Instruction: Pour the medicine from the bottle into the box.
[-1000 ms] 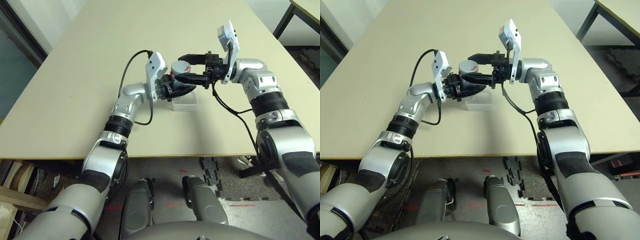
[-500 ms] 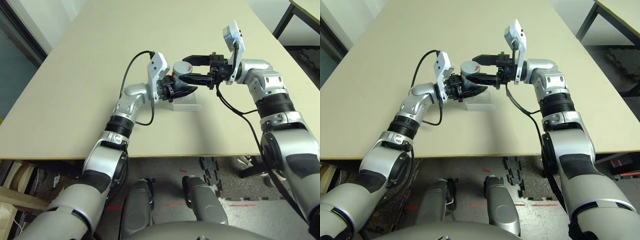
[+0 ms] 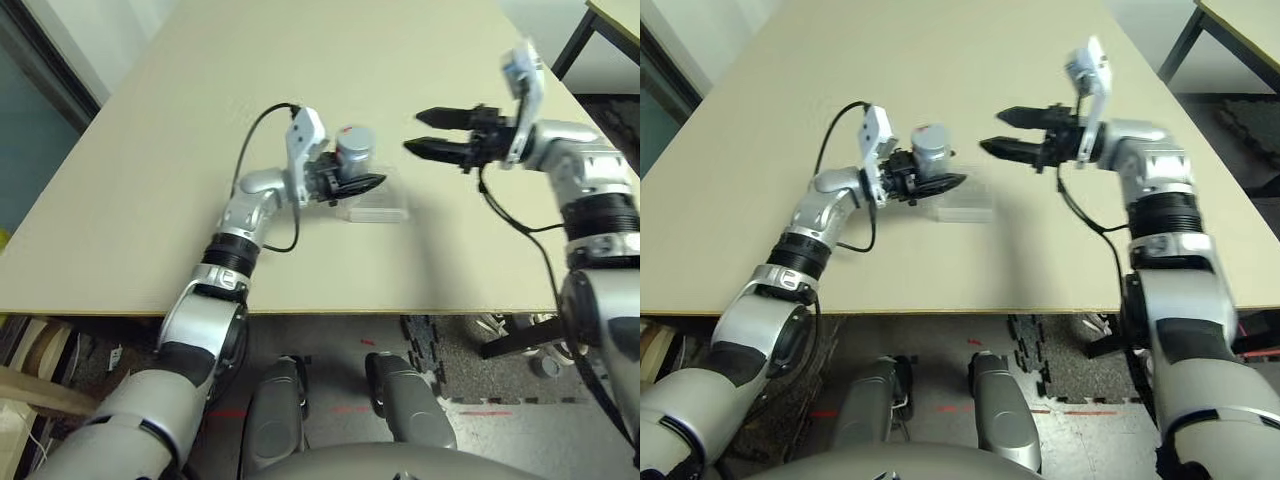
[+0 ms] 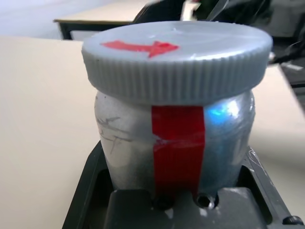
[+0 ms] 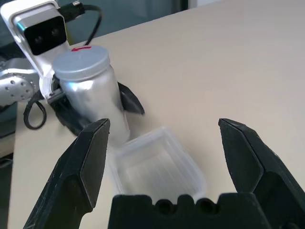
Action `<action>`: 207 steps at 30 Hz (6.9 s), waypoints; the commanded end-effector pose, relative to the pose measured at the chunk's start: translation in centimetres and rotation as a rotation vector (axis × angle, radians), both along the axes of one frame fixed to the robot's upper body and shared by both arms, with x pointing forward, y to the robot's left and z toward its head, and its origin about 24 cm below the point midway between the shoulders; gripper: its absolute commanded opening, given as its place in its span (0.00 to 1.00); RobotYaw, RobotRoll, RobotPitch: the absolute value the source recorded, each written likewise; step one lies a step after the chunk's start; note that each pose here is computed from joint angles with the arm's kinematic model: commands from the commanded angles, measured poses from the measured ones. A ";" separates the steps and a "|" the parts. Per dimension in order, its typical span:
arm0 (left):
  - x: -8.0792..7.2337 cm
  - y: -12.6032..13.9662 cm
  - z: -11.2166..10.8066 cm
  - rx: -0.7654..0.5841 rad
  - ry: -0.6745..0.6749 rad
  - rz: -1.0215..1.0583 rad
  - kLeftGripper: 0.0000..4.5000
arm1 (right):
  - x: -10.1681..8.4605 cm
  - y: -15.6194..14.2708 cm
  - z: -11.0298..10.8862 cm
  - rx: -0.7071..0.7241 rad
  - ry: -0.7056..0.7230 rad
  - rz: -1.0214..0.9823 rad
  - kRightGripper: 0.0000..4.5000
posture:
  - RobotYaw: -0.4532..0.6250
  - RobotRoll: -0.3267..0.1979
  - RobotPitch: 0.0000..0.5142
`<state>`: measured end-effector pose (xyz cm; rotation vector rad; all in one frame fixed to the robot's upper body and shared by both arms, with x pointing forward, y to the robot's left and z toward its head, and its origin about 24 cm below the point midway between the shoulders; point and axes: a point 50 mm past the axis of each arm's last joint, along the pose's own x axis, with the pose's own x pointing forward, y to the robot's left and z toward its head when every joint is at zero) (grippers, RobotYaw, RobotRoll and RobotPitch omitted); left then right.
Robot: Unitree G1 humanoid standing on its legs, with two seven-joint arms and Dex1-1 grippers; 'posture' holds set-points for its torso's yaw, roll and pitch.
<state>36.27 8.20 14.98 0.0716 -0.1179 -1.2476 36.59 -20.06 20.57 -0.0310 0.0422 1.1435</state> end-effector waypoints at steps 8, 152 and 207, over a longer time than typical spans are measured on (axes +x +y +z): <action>-0.1 0.1 0.2 0.005 -0.019 -0.008 0.58 | -0.5 0.8 0.6 0.004 -0.019 0.074 1.00 | 0.24 0.62 0.26; 3.6 4.2 1.5 0.302 -0.125 0.319 0.58 | -5.7 -5.8 -5.0 -0.249 0.009 -0.227 1.00 | 0.20 0.62 0.26; 4.9 -1.8 5.9 1.119 -1.369 0.313 0.58 | -5.6 -3.9 -5.8 -0.183 0.032 -0.187 1.00 | 0.21 0.62 0.27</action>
